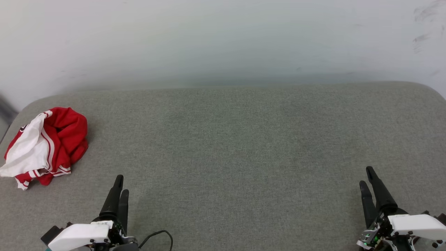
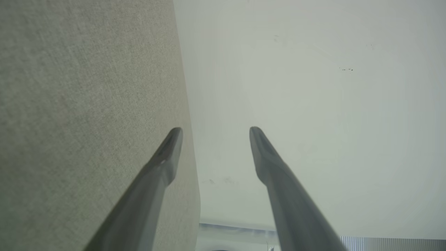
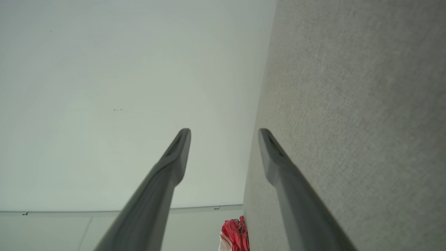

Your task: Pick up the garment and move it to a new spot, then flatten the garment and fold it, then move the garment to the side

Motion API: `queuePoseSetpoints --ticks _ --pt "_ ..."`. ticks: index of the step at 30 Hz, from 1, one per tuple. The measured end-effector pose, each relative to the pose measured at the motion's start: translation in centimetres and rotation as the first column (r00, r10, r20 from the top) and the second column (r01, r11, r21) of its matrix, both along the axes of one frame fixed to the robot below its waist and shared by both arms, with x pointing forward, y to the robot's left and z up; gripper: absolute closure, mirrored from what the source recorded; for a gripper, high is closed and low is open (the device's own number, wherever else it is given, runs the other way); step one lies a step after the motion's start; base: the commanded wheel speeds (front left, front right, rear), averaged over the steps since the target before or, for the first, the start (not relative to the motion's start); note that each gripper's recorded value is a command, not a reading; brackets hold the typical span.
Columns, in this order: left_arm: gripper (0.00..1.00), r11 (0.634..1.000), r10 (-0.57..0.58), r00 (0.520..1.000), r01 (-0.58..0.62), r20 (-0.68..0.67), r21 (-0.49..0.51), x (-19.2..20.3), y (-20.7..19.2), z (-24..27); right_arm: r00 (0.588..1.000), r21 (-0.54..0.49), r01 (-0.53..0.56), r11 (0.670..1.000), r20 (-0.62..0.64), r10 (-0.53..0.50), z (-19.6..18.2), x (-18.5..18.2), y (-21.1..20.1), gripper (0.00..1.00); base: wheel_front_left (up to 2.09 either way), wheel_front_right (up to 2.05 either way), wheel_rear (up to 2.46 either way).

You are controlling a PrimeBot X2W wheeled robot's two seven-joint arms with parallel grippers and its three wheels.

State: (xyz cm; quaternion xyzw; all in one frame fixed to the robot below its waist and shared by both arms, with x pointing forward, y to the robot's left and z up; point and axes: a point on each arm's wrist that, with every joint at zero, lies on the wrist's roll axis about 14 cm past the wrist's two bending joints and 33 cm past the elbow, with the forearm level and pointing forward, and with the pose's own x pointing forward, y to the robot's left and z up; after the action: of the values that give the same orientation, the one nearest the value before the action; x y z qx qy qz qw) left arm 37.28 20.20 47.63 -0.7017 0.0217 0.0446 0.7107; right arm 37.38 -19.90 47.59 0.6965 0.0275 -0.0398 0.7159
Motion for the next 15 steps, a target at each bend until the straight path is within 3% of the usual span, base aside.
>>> queuePoseSetpoints --ticks 15 --pt "0.00 0.988 0.086 0.996 -0.086 0.007 0.126 -0.5 2.3 0.3 0.999 -0.221 0.035 0.975 0.002 -0.035 0.3 0.0 -1.1 0.00 0.00 0.00 0.00"
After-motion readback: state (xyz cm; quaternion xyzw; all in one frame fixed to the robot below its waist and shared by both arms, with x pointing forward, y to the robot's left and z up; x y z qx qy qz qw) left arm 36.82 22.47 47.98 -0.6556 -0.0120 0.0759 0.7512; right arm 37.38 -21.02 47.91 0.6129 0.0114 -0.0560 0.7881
